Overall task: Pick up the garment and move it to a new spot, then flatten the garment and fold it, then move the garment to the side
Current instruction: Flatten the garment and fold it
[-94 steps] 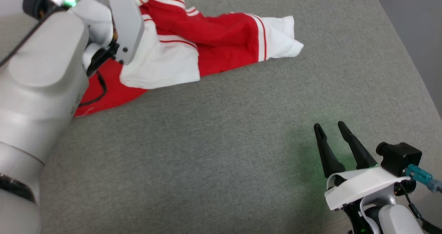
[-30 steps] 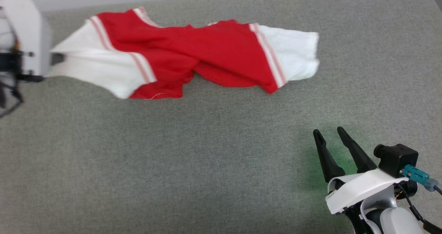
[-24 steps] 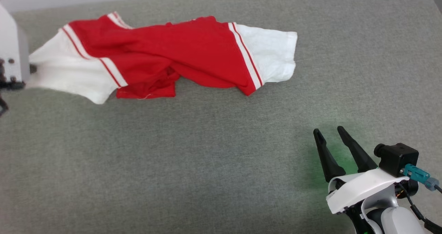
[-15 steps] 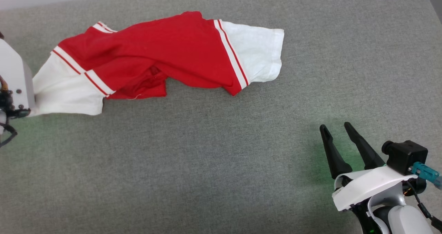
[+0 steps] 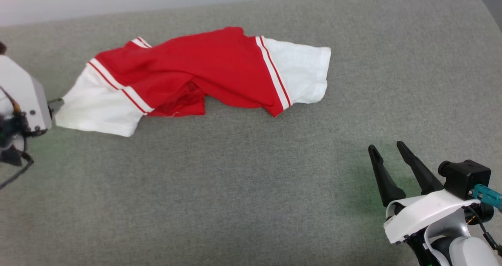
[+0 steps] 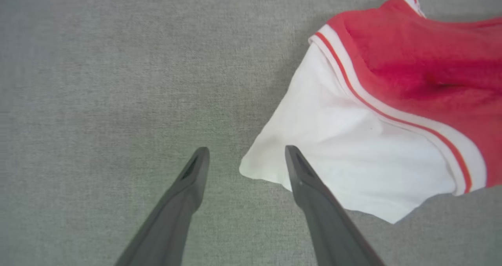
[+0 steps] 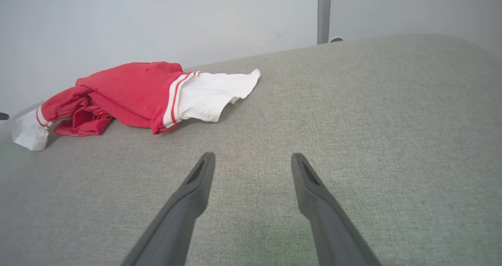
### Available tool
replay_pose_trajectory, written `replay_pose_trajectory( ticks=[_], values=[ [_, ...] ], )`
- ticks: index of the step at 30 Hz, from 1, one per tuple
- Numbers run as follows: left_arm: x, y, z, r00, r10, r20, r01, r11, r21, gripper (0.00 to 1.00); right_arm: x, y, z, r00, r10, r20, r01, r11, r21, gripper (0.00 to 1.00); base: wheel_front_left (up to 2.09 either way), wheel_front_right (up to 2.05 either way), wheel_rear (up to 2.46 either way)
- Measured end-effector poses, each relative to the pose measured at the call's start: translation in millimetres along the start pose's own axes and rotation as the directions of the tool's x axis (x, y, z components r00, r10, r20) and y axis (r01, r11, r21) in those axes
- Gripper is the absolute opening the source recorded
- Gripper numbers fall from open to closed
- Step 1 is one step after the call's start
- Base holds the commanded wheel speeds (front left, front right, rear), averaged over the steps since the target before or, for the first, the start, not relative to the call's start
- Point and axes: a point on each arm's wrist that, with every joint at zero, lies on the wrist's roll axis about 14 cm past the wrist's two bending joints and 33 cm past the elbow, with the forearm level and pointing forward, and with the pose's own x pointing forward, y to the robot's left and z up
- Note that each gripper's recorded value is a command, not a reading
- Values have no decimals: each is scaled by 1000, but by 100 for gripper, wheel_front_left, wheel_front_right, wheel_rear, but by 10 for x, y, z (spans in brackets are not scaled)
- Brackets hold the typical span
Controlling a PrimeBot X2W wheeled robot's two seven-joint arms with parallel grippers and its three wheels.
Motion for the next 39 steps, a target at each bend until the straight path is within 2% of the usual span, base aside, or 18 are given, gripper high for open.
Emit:
replay_pose_trajectory(
  ticks=[4, 7, 11, 16, 19, 25, 28, 30, 33, 39],
  values=[
    [-140, 44, 69, 989, -32, 146, 39, 998, -46, 100, -46, 62, 29, 1000, 23, -6, -23, 1000, -16, 100, 0, 0, 0],
    [-251, 37, 104, 957, -48, 287, 76, 993, -87, 100, -47, 133, 38, 999, 50, -20, -51, 998, -27, 100, 0, 0, 0],
    [-337, 5, -132, 914, -43, 404, 101, 987, -123, 100, -28, 254, -6, 993, 100, -68, -103, 994, -47, 100, 0, 0, 0],
    [-514, -186, -505, 864, -52, 501, 140, 980, -140, 100, 7, 344, -106, 975, 152, -164, -168, 982, -91, 100, 0, 0, 0],
    [-674, -250, -681, 827, -21, 561, 144, 974, -176, 100, 101, 409, -118, 956, 184, -229, -218, 967, -132, 100, 0, 0, 0],
    [-945, -319, -1066, 800, 42, 599, 120, 966, -227, 100, 319, 548, -120, 904, 228, -362, -305, 937, -173, 100, 0, 0, 0],
    [-1144, -330, -1026, 742, 92, 664, 99, 965, -244, 100, 475, 456, -63, 884, 194, -426, -307, 927, -217, 100, 0, 0, 0],
    [-1189, -325, -1052, 731, 106, 674, 86, 966, -245, 100, 538, 422, -28, 879, 177, -442, -306, 922, -239, 100, 0, 0, 0],
    [-1299, -212, -1230, 707, 185, 683, 10, 963, -271, 100, 834, 421, 150, 864, 143, -483, -298, 918, -260, 100, 0, 0, 0],
    [-1380, -130, -1232, 658, 219, 720, -58, 969, -242, 100, 1246, 169, 179, 811, 25, -584, -205, 948, -244, 100, 0, 0, 0]
  ],
)
